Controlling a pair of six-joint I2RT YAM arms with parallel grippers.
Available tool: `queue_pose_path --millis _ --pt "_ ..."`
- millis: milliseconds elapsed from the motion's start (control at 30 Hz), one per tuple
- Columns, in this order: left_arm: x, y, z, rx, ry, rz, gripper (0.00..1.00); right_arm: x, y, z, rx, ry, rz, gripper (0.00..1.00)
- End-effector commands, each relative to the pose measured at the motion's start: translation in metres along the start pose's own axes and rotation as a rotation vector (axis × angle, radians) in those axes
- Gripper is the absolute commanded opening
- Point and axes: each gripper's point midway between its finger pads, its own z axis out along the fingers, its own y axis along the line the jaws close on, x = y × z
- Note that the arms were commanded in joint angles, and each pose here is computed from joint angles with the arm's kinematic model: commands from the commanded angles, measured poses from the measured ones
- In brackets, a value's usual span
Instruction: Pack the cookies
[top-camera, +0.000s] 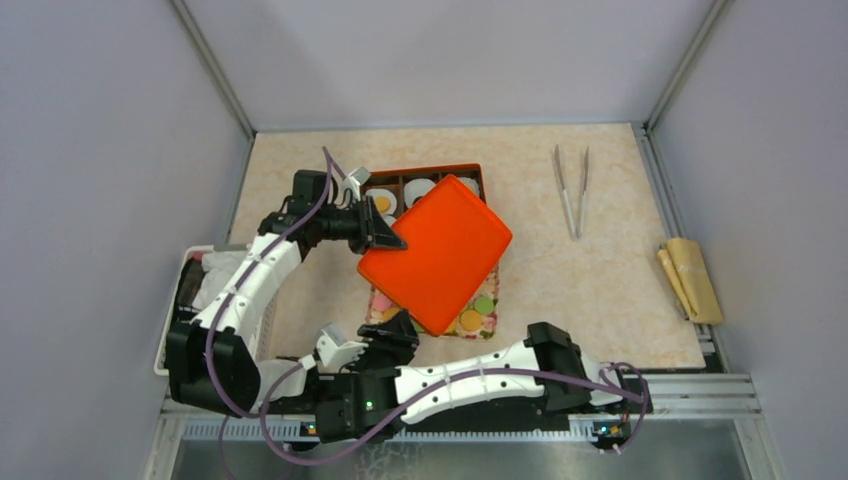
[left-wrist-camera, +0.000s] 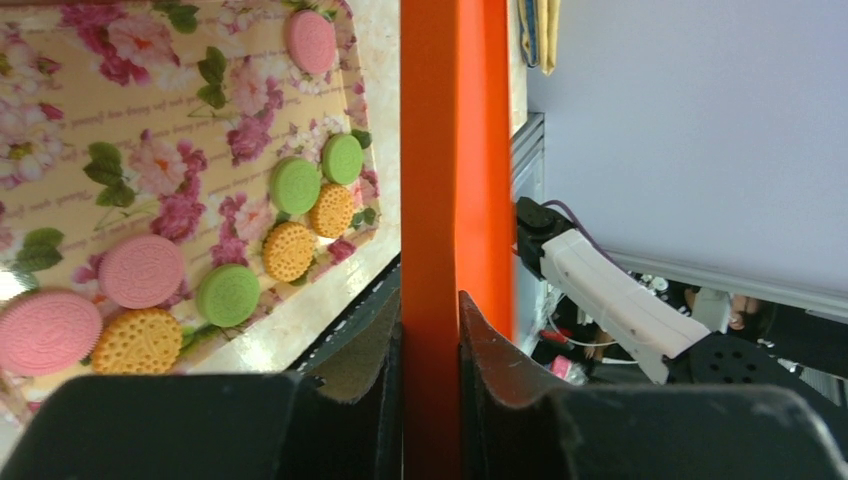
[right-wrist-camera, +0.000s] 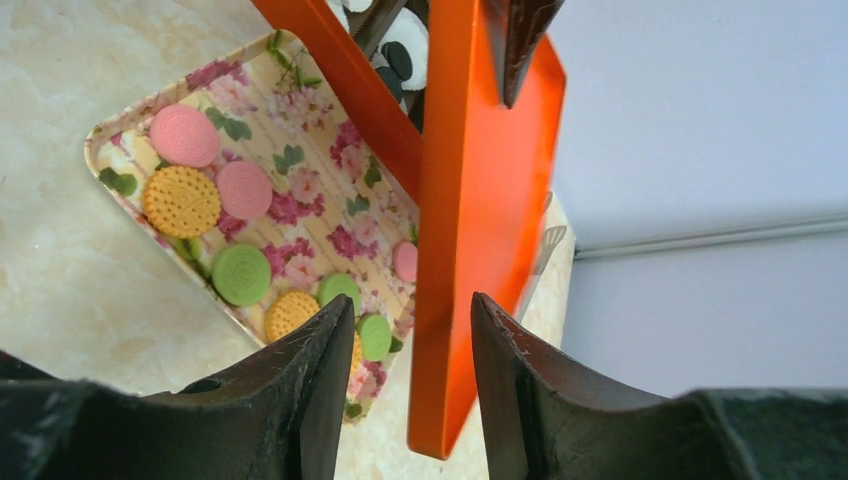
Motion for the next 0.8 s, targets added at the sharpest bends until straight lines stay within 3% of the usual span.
queue_pose_path --millis 0,300,600,667,767 --pt "-0.014 -0.020 -0.004 0.059 -0.022 0.108 0.00 -0.016 -0.020 -0.004 0.040 -0.039 -0.027 0.46" --pt "-0.012 -0.023 -0.007 0.056 -0.020 0.111 0.00 -0.007 -0.018 0.002 0.060 -0.030 -0.017 0.52" --pt "-0.003 -0.040 -0.021 0.076 -0.011 0.139 0.00 0.019 -0.025 0.039 0.121 0.058 -0.003 0.52" --pt "-0.002 -0.042 -0.023 0.072 -0.013 0.147 0.00 0.022 -0.028 0.043 0.135 0.062 0.002 0.48" --pt "-0.001 -0.043 -0.025 0.071 -0.010 0.148 0.00 0.020 -0.031 0.044 0.150 0.051 0.034 0.28"
